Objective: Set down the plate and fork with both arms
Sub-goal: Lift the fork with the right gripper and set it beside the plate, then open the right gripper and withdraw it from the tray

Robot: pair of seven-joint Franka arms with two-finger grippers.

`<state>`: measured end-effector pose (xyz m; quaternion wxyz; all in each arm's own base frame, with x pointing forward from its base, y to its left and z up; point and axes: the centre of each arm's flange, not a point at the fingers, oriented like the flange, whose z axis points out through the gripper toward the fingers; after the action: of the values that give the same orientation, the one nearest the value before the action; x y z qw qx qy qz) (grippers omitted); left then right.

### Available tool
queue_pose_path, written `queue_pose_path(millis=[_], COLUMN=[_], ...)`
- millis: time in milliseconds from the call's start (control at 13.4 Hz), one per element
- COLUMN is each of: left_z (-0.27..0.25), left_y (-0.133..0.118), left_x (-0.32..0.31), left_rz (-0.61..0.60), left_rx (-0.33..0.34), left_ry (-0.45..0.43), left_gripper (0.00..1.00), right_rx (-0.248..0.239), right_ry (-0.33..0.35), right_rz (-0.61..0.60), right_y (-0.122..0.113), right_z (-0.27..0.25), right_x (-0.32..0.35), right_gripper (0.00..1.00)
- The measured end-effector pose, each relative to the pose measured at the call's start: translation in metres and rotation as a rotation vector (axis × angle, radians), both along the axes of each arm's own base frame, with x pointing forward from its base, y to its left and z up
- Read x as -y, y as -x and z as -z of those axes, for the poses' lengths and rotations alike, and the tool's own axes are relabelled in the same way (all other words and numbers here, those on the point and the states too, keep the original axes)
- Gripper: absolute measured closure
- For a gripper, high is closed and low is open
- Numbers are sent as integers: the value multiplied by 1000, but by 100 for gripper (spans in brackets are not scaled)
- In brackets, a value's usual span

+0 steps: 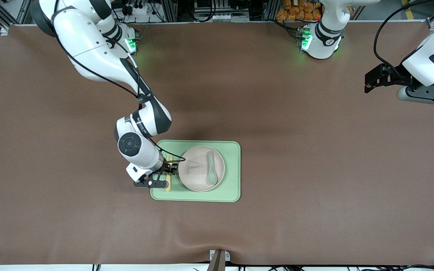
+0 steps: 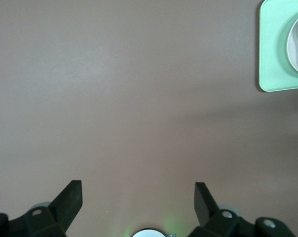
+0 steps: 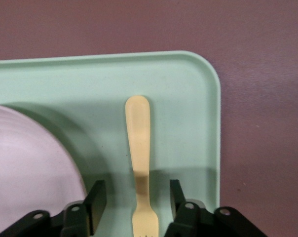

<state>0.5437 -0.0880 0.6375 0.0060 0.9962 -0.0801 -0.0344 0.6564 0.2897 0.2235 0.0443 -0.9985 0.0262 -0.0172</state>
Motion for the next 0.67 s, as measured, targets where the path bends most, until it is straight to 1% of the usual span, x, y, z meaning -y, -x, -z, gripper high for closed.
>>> queue_pose_path(millis=[75, 149, 224, 299, 448, 672], left_z=[0, 0, -1, -1, -1, -5], left_y=[0, 0, 0, 0, -1, -2], left_x=[-1, -1, -1, -2, -3, -11], left_rz=[-1, -2, -3, -3, -6, -20], left_rx=[0, 1, 1, 2, 3, 10], left_ry=[0, 0, 0, 0, 0, 1], left_gripper=[0, 0, 0, 0, 0, 0], right_rx=[2, 16, 33, 44, 57, 66], right_ry=[2, -1, -5, -7, -7, 1], right_rz=[1, 7, 17, 30, 61, 106], right_y=[-2, -5, -9, -12, -17, -18], right_z=[-21, -46, -70, -92, -128, -182], right_x=[2, 5, 13, 23, 46, 85], right_gripper=[24, 15, 4, 0, 0, 0])
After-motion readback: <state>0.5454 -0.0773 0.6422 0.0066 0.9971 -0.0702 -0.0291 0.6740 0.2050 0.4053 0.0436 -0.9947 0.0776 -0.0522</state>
